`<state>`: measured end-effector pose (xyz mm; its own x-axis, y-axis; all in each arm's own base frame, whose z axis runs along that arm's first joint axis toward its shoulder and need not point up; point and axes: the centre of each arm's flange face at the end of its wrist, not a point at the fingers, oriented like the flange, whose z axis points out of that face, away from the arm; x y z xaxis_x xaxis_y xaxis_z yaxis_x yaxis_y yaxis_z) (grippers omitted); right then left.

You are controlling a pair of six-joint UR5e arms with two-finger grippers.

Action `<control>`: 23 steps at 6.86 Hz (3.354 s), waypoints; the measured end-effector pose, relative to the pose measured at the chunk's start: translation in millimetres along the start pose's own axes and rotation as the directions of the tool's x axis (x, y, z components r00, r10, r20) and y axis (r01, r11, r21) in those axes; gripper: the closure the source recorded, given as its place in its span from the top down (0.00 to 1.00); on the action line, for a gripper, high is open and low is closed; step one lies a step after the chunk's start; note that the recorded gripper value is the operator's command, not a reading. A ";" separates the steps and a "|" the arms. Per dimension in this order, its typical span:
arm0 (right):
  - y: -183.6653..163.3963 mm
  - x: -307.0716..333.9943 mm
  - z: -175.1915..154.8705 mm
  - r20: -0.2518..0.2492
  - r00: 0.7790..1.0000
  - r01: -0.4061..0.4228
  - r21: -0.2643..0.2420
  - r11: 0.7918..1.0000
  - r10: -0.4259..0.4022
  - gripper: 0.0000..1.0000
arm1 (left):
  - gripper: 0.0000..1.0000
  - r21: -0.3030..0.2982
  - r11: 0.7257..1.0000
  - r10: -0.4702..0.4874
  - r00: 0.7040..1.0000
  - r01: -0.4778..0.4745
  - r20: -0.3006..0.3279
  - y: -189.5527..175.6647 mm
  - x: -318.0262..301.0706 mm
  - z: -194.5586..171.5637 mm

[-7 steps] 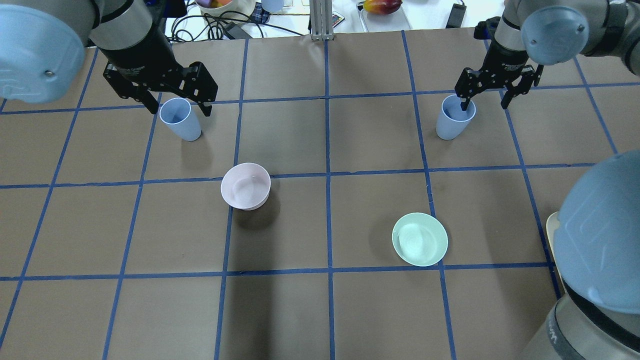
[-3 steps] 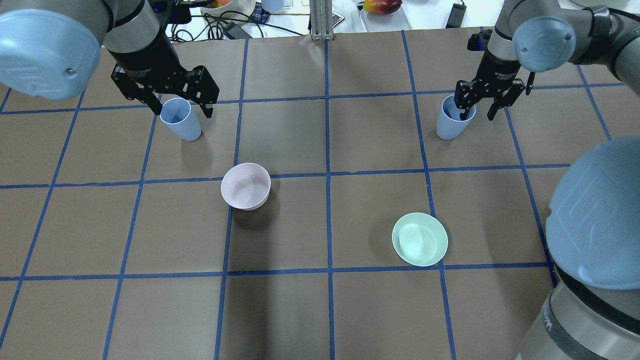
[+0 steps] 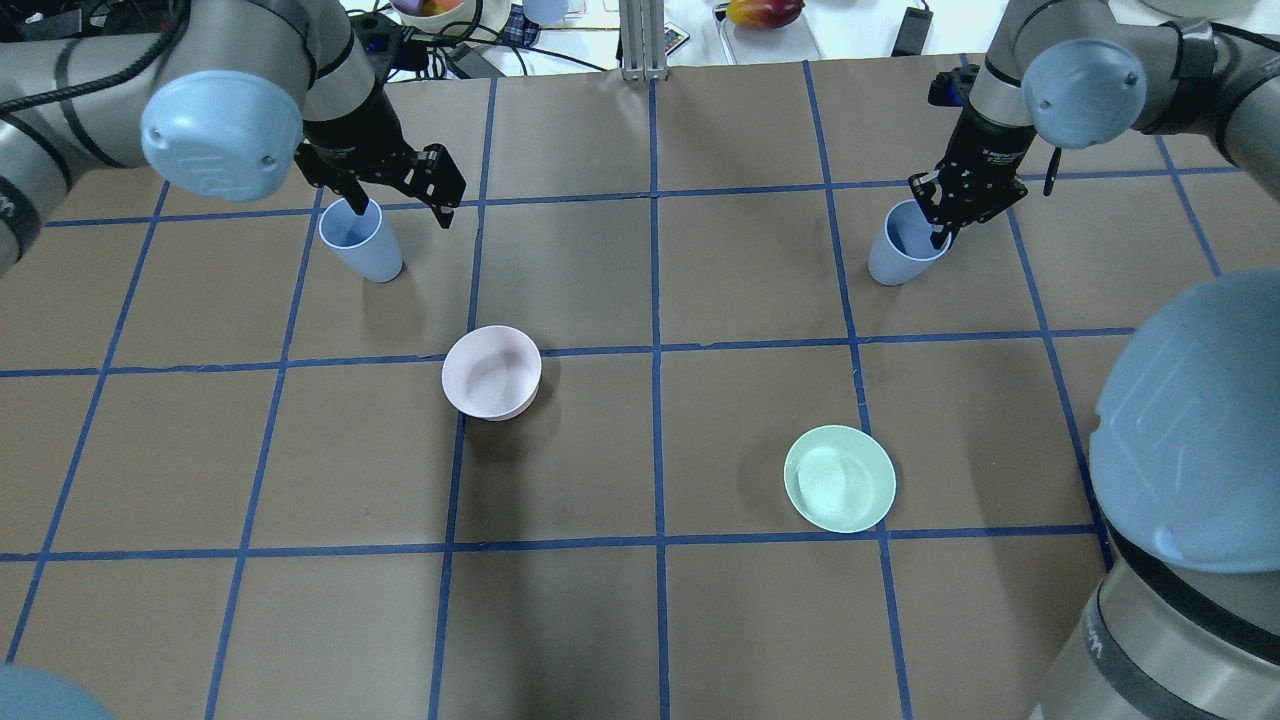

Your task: Stack blue cups with both arms

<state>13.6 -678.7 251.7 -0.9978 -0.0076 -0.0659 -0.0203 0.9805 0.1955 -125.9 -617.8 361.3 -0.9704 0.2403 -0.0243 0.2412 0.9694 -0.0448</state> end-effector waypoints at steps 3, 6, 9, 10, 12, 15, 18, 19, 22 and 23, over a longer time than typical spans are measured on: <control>11.9 6.4 -43.6 -0.016 1.000 -0.013 0.021 1.000 0.013 0.00 | 0.85 0.055 0.996 0.067 0.997 -0.069 0.031 -36.1 -67.2 79.9; 71.2 8.4 -116.6 -0.006 0.999 -0.040 -0.022 0.999 0.040 0.00 | 0.00 0.040 0.996 0.074 0.997 -0.075 0.027 -37.6 -80.1 111.0; 100.5 16.7 -140.2 -0.084 0.996 -0.030 -0.055 0.998 0.025 0.00 | 0.00 0.018 0.997 0.077 0.996 -0.078 0.043 -35.7 -82.1 114.7; 99.9 18.0 -138.6 -0.088 0.996 -0.008 -0.060 0.998 0.002 0.00 | 0.00 0.018 0.996 0.081 0.995 -0.083 0.062 -35.9 -81.6 108.5; 93.1 18.7 -132.5 -0.073 0.997 0.005 -0.058 0.998 -0.009 0.00 | 0.00 0.015 0.995 0.101 0.993 -0.102 0.068 -43.3 -61.3 82.3; 90.0 19.0 -129.7 -0.068 0.998 0.010 -0.054 0.998 -0.014 0.00 | 0.00 0.061 0.998 -0.018 0.999 0.015 0.046 -64.5 69.4 33.6; 90.1 18.8 -128.4 -0.065 0.998 0.011 -0.057 0.998 -0.014 0.00 | 0.00 0.042 0.997 0.069 0.997 -0.069 -0.015 -34.1 238.7 39.1; 89.8 18.9 -127.7 -0.064 0.998 0.010 -0.058 0.998 -0.014 0.00 | 0.00 0.033 0.994 0.106 0.994 -0.105 -0.031 -21.7 268.8 43.7; 88.6 19.1 -126.0 -0.063 0.998 0.010 -0.059 0.998 -0.014 0.00 | 0.00 0.011 0.993 0.122 0.992 -0.122 -0.020 -16.4 290.7 76.0; 88.5 19.1 -125.5 -0.063 0.998 0.010 -0.060 0.998 -0.014 0.00 | 0.01 0.015 0.993 0.119 0.993 -0.119 -0.005 -20.1 290.6 88.1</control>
<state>-15.1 -616.7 390.6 -0.9994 -0.0338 -0.0073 -0.0345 0.9668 0.2530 -411.6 -571.8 267.1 -0.9348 0.3543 -0.0250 0.3552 0.9331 -0.0567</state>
